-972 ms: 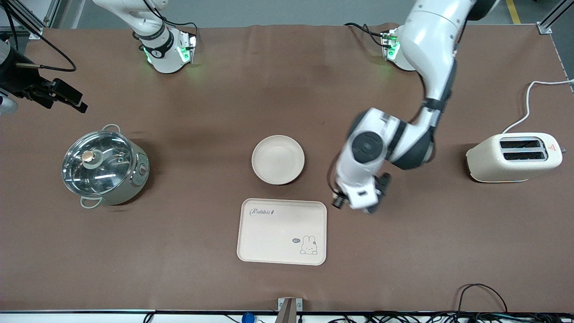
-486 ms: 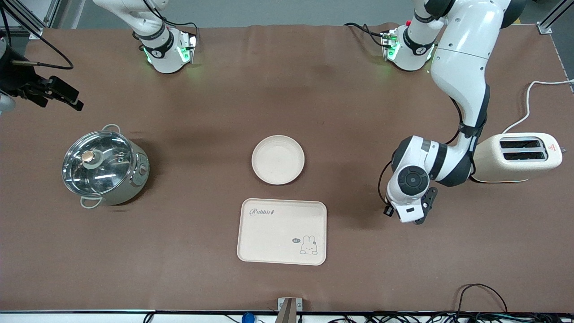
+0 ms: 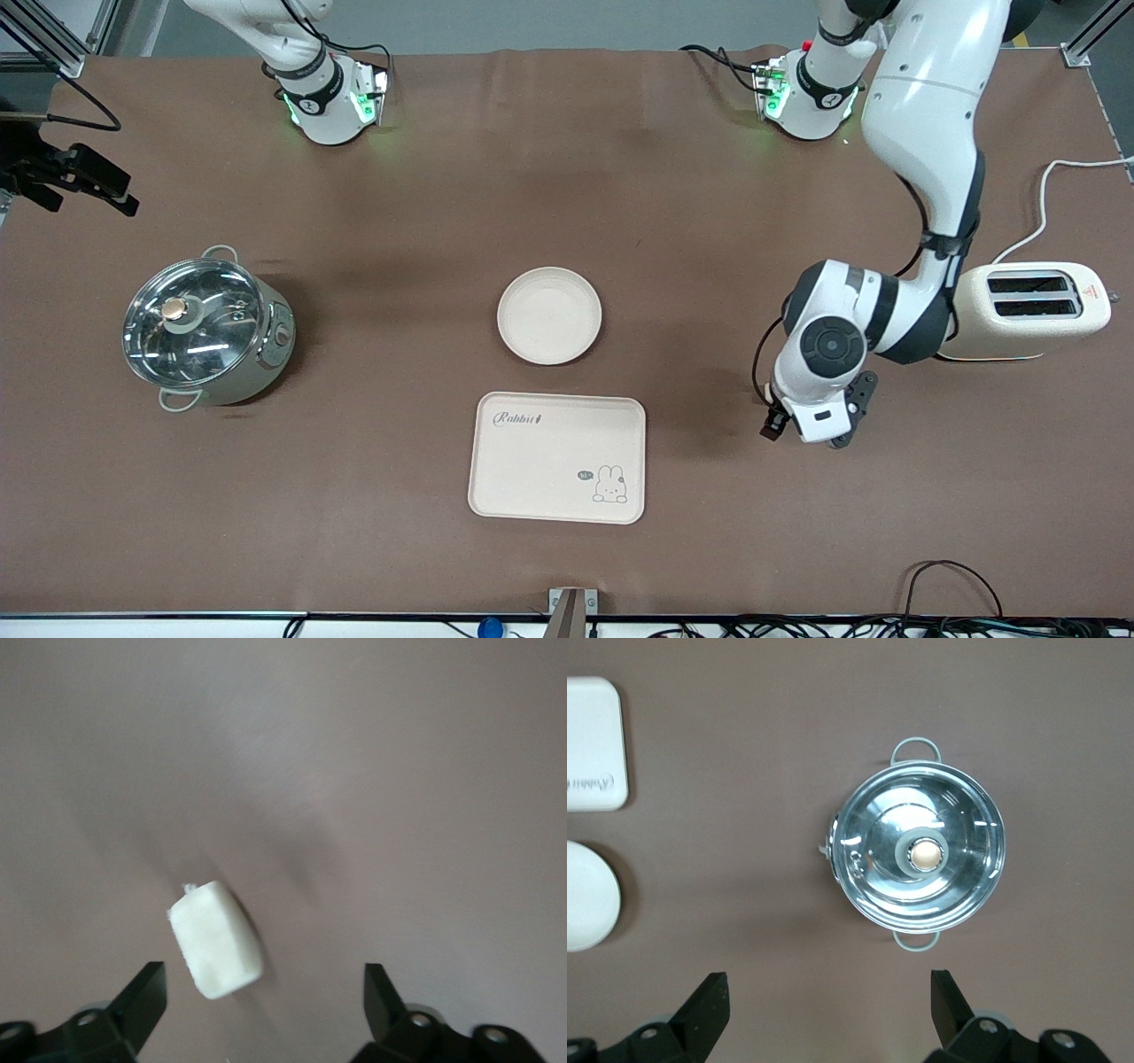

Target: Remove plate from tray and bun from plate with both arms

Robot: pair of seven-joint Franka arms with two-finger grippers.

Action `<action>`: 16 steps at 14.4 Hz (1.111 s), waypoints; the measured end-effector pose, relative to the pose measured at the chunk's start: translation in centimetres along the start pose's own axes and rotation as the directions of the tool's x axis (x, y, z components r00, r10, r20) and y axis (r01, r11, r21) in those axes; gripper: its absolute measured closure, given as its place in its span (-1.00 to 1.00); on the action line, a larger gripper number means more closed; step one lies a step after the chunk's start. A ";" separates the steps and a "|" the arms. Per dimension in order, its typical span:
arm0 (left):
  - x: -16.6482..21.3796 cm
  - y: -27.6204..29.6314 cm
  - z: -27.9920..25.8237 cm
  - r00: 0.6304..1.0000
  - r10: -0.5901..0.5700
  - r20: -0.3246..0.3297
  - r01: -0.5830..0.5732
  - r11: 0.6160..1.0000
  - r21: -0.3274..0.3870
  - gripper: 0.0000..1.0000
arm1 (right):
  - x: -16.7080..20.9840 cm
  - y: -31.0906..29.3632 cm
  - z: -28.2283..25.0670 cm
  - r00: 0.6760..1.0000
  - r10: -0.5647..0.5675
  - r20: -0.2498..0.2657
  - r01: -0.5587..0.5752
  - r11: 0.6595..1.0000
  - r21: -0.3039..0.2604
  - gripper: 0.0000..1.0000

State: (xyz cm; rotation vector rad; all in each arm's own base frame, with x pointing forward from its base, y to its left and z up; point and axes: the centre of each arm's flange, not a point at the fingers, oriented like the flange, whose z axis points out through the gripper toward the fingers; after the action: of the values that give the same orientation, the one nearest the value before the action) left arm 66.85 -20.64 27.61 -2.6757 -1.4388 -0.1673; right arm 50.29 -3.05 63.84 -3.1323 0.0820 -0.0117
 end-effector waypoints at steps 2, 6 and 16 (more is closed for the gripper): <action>0.2 0.0 -5.0 0.998 0.059 -0.014 -0.059 0.997 -0.040 -1.00 | -0.1 0.7 -0.8 1.000 -0.012 -0.002 0.012 1.000 0.001 -1.00; 2.9 -2.7 -13.7 0.965 0.260 -0.019 -0.260 0.965 -0.003 -1.00 | -0.5 1.8 -3.4 1.000 0.003 -0.018 -0.003 1.000 0.003 -1.00; 8.2 -16.7 -34.9 0.654 0.755 0.044 -0.749 0.655 -0.101 -1.00 | 1.0 2.8 -1.6 0.999 0.011 0.030 -0.011 1.000 0.010 -1.00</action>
State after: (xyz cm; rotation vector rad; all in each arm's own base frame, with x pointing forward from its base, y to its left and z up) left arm 55.66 -9.59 63.85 -3.1030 -0.2039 -0.0342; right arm 51.14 -5.96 65.43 -3.1210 0.0992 0.0345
